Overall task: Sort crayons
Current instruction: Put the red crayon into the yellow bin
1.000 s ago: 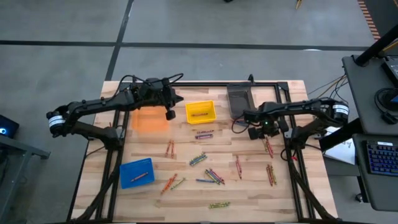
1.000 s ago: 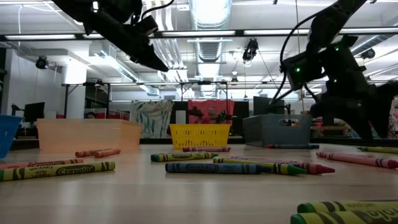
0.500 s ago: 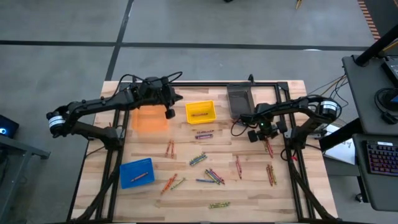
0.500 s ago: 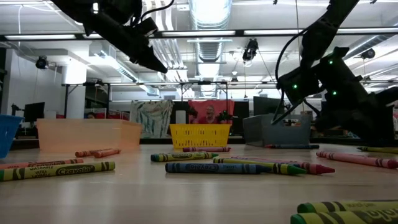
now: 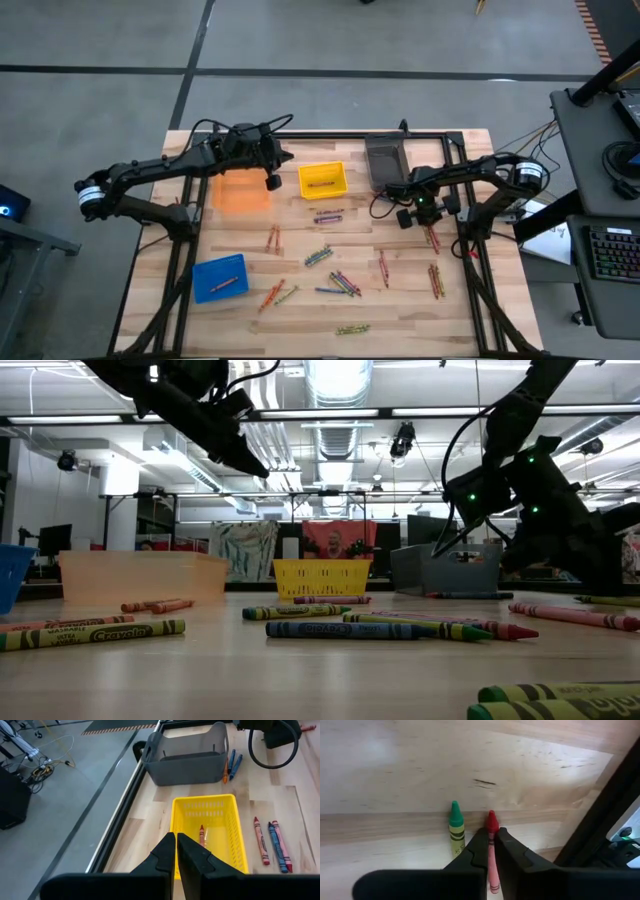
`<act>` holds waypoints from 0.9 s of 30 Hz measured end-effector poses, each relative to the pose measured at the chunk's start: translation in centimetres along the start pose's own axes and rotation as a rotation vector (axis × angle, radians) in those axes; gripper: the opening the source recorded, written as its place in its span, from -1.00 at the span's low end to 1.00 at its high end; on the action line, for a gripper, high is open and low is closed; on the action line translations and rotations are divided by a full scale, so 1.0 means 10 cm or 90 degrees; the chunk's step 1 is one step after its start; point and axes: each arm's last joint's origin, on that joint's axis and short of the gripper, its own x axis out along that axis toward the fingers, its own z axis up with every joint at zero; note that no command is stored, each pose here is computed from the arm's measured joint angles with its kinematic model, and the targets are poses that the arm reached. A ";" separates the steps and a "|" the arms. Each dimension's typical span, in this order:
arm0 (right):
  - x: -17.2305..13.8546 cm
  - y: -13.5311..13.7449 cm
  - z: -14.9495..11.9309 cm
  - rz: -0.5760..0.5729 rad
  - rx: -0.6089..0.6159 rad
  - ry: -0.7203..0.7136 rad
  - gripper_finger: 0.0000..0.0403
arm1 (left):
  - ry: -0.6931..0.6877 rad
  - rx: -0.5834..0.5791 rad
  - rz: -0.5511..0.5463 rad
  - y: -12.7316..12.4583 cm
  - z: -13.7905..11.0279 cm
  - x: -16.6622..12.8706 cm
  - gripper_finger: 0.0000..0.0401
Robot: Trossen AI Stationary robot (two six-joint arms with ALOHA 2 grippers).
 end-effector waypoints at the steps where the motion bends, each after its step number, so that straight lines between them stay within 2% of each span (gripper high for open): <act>1: 0.00 0.00 0.00 0.000 0.000 0.000 -0.94 | 0.000 -0.003 0.000 0.00 0.00 0.00 -0.99; 8: -0.04 -0.01 0.00 -0.016 -0.003 -0.021 -0.95 | -0.005 -0.047 0.001 0.00 0.01 0.00 -0.99; 13: -0.23 -0.04 0.01 -0.046 -0.006 -0.107 -0.96 | -0.012 -0.098 0.003 0.01 0.02 -0.03 -0.99; 20: -0.70 -0.07 -0.02 0.026 -0.026 -0.235 -0.96 | -0.062 -0.159 0.005 0.00 0.12 -0.25 -0.99; 27: -1.35 -0.22 -0.21 0.162 -0.099 -0.402 -0.96 | -0.171 -0.157 -0.005 -0.08 0.25 -0.52 -0.99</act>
